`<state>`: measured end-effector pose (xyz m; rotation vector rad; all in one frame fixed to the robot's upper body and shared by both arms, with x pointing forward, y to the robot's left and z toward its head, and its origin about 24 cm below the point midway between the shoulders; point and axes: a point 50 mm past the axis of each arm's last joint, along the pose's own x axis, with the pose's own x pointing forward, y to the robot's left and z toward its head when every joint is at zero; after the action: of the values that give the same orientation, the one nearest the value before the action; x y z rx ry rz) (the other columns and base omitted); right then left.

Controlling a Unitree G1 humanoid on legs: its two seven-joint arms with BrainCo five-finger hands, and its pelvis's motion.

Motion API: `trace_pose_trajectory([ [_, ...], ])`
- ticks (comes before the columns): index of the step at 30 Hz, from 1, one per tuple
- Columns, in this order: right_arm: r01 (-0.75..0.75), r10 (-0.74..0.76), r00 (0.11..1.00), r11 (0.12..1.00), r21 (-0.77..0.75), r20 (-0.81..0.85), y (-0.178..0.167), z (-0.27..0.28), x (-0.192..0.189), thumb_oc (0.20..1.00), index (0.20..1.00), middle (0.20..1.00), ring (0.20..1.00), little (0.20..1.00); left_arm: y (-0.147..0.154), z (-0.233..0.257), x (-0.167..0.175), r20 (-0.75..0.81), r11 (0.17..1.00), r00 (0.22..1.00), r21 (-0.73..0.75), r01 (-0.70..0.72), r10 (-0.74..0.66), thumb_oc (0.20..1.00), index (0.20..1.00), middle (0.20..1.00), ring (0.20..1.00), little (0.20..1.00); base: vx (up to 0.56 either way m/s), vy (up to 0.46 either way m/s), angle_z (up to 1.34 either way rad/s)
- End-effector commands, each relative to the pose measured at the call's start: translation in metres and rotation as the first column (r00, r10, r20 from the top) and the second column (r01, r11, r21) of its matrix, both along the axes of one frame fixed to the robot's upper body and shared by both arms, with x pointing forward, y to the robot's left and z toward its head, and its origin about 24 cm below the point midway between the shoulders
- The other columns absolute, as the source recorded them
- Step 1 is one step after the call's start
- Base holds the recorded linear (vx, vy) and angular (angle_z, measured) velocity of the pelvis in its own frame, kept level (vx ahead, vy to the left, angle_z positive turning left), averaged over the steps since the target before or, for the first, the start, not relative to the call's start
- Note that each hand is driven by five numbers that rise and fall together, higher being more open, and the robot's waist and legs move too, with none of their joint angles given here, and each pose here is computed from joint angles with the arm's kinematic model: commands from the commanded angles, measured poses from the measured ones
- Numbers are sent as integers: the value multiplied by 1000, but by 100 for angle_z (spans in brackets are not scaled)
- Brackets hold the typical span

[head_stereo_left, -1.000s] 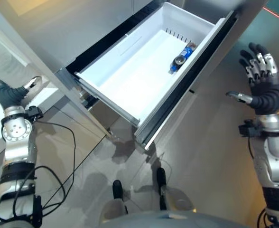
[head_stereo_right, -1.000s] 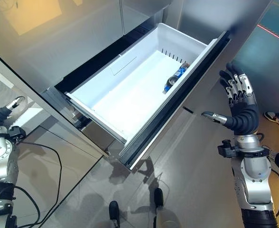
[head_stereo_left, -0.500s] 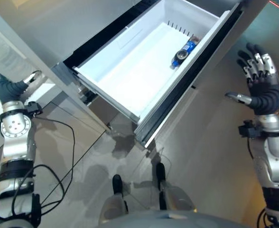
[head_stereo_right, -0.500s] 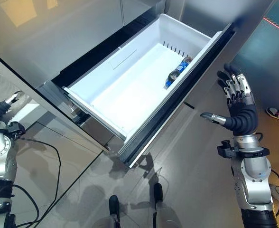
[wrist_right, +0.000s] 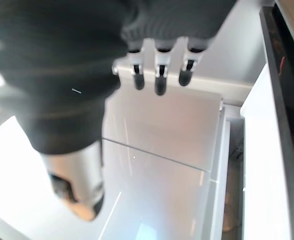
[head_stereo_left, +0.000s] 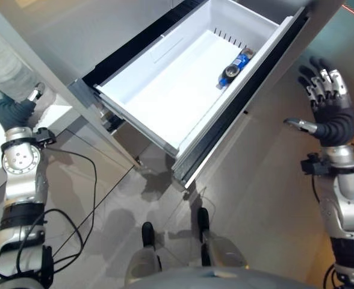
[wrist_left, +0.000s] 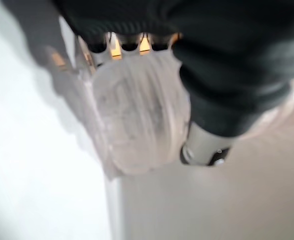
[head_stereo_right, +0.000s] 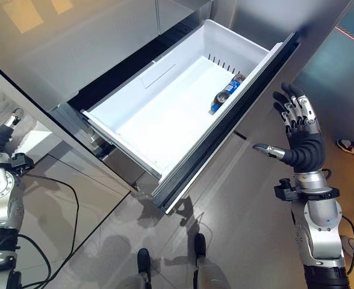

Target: Take the drinks into the refrigerator

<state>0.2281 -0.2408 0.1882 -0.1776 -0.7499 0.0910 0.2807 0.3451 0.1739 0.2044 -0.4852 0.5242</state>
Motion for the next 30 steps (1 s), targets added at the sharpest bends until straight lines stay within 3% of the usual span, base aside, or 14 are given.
trace_pose_trajectory([
  [1, -18, 14, 984, 1000, 21, 176, 1, 30, -9, 1000, 1000, 1000, 1000, 1000, -32, 24, 22, 84, 982, 979, 49, 184, -187, 200, 200, 200, 200, 200, 0, 0, 0],
  [19, -74, 74, 997, 997, -8, 6, -9, 7, -8, 1000, 1000, 1000, 1000, 1000, -62, 28, -54, 264, 848, 807, 121, 515, -528, 200, 200, 200, 200, 200, -13, -1, 1],
  [25, -252, 248, 961, 968, -14, -122, -7, 1, 1, 1000, 1000, 1000, 1000, 1000, -80, 28, -66, 185, 727, 704, 165, 666, -686, 200, 200, 200, 200, 200, -44, -9, 10],
  [28, -444, 441, 871, 895, 37, -219, 9, 1, 18, 1000, 1000, 1000, 1000, 1000, -101, 24, -65, 55, 608, 610, 186, 772, -791, 200, 200, 200, 200, 200, -29, -8, 12],
  [30, -486, 473, 844, 874, 13, -253, 19, 4, 29, 1000, 1000, 1000, 1000, 1000, -106, 20, -61, 22, 564, 569, 167, 809, -822, 200, 200, 200, 200, 200, 0, 2, 15],
])
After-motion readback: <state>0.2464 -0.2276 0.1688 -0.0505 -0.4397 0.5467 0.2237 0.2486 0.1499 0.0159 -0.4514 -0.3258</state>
